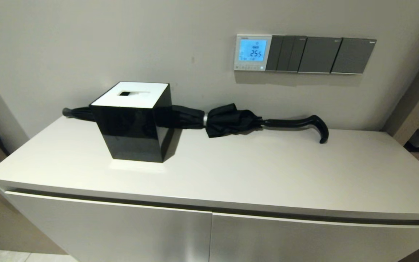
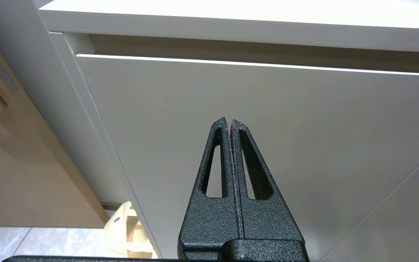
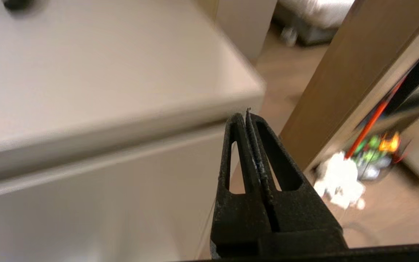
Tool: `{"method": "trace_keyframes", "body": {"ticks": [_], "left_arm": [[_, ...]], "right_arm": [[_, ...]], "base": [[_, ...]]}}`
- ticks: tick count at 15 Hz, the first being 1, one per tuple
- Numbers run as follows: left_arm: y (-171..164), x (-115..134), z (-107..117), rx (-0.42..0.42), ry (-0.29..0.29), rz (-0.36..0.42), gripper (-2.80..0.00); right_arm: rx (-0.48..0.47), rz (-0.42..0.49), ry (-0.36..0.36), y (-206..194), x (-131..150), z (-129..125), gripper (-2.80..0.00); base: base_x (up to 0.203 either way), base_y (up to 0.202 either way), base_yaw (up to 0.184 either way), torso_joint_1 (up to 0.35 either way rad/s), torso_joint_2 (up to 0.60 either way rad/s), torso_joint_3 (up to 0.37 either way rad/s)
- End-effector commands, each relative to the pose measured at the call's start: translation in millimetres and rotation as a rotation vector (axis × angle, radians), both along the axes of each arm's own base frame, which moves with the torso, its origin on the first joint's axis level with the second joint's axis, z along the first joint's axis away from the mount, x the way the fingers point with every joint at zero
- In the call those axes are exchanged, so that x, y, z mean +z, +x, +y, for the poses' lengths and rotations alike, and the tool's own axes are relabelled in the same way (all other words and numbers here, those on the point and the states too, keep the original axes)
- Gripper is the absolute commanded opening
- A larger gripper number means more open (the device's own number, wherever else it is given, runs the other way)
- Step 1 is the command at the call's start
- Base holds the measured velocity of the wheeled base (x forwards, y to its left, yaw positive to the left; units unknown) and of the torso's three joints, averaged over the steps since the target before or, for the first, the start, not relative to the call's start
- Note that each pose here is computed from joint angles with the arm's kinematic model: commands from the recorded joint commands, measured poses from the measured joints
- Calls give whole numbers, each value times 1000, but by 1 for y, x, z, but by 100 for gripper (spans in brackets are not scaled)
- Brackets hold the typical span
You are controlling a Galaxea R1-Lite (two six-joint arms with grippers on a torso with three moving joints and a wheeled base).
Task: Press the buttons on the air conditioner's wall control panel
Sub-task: Turn off the central air conditioner
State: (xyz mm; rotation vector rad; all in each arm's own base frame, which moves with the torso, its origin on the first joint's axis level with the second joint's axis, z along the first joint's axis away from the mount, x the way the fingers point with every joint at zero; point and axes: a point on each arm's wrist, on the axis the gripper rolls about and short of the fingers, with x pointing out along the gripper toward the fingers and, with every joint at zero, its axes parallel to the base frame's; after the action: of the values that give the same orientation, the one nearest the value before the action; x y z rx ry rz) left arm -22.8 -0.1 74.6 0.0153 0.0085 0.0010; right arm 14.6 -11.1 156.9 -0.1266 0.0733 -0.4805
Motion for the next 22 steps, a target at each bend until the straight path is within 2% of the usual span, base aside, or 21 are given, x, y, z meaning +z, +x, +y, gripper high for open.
{"method": "trace_keyframes", "body": {"ticks": [1, 4, 7, 9, 10, 12, 13, 20, 22], "left_arm": [[0, 0, 0, 0, 0, 1, -280], [0, 0, 0, 0, 0, 1, -280], [0, 0, 0, 0, 0, 1, -280], [0, 0, 0, 0, 0, 1, -280], [0, 0, 0, 0, 0, 2, -280], [0, 0, 0, 0, 0, 1, -280], [0, 0, 0, 0, 0, 0, -280], [0, 0, 0, 0, 0, -1, -280], [0, 0, 0, 0, 0, 1, -280]], "right_arm": [[-14, 23, 21, -4, -22, -1, -280], [-33, -24, 33, -14, -34, -2, -280], [-136, -109, 34, -27, -41, -2, -280], [-111, -147, 39, -30, -49, -1, -280], [-47, -180, 37, -33, -51, 0, -280], [147, -232, 25, -39, -60, 3, -280], [202, -223, 28, -40, -64, 5, -280], [390, -202, 39, -39, -67, 9, -280], [468, -157, 53, -38, -71, 10, -280]], "base": [[0, 0, 0, 0, 0, 0], [0, 0, 0, 0, 0, 0], [0, 0, 0, 0, 0, 0], [0, 0, 0, 0, 0, 0], [0, 0, 0, 0, 0, 0], [0, 0, 0, 0, 0, 0], [0, 0, 0, 0, 0, 0], [0, 0, 0, 0, 0, 0], [0, 0, 0, 0, 0, 0]]}}
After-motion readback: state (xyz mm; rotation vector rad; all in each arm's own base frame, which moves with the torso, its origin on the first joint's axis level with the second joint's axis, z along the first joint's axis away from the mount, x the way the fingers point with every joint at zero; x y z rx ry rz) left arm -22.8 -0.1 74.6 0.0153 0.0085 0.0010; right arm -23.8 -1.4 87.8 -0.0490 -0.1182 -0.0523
